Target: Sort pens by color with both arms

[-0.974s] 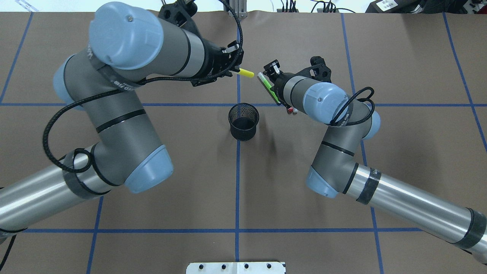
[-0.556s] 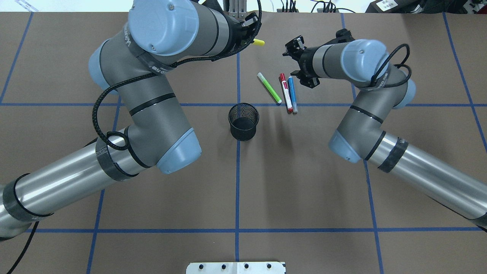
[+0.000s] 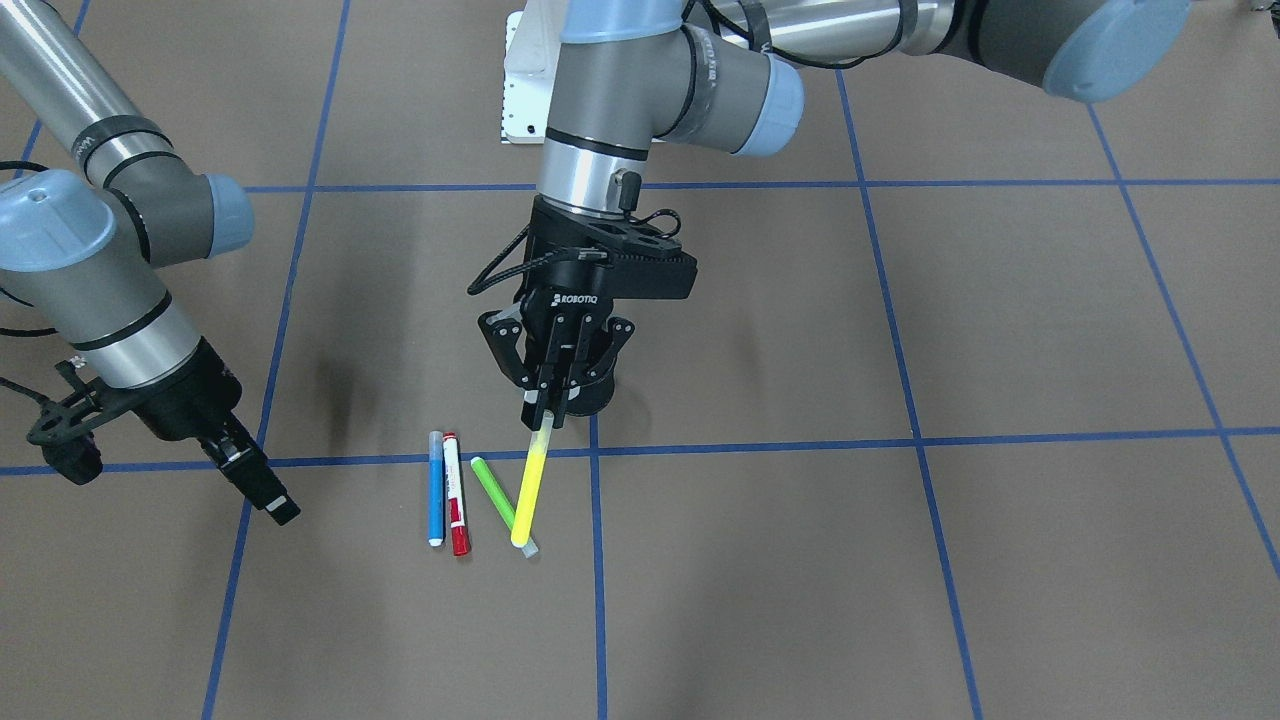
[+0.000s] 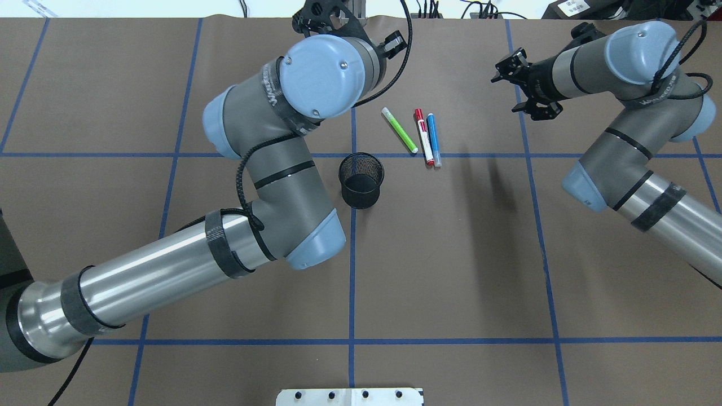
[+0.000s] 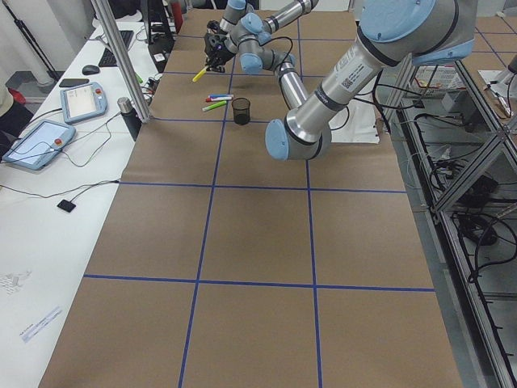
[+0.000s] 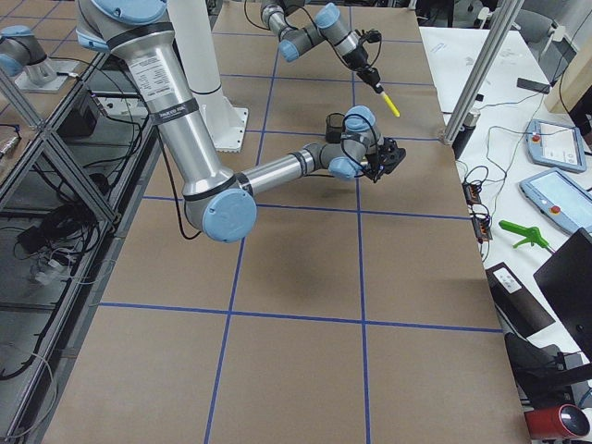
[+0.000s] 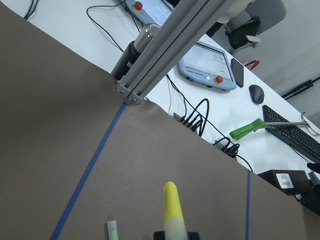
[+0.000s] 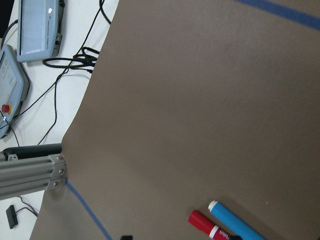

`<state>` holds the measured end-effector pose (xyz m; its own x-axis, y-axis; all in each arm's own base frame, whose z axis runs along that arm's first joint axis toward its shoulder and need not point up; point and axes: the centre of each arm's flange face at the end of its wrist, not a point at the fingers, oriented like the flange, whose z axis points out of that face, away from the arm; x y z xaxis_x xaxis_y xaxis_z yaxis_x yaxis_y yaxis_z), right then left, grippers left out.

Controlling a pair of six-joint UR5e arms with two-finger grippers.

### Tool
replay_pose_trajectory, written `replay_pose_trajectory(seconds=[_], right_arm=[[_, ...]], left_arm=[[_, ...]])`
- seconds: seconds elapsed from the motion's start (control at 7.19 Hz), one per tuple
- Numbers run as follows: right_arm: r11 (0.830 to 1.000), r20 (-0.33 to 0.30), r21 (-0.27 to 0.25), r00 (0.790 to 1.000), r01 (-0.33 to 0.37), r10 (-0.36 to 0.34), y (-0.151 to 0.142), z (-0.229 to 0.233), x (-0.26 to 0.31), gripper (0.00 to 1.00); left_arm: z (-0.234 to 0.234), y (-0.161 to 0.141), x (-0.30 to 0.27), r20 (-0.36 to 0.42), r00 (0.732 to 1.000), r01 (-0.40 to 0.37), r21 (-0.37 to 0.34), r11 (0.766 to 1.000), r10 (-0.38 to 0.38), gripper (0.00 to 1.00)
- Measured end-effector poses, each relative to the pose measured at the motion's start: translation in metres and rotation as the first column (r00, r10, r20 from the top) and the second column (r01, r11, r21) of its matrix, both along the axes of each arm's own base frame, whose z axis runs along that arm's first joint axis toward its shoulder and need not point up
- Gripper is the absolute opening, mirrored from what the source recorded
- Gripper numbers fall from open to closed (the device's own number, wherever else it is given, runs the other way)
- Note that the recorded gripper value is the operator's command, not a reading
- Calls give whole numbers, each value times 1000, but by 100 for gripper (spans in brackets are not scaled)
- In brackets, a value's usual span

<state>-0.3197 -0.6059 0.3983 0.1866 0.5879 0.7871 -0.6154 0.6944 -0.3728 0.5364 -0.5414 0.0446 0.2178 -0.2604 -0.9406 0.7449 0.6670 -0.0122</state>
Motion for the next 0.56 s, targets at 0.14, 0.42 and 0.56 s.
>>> replay_pose_trajectory(seconds=[0.14,0.42,0.56], right_arm=[[996,-78,-1,993,92,-92,-5,20,20,100],[966,-216,-41,942,254,-257,-11,34,52,100],[947,-273,-51,908,317,-319,-9,25,65,100]], left_arm=[[7,8,23,35,999,18,4,1000,-18,7],[23,25,58,95,994,48,18,999,-49,6],[28,29,71,121,990,64,25,998,-66,6]])
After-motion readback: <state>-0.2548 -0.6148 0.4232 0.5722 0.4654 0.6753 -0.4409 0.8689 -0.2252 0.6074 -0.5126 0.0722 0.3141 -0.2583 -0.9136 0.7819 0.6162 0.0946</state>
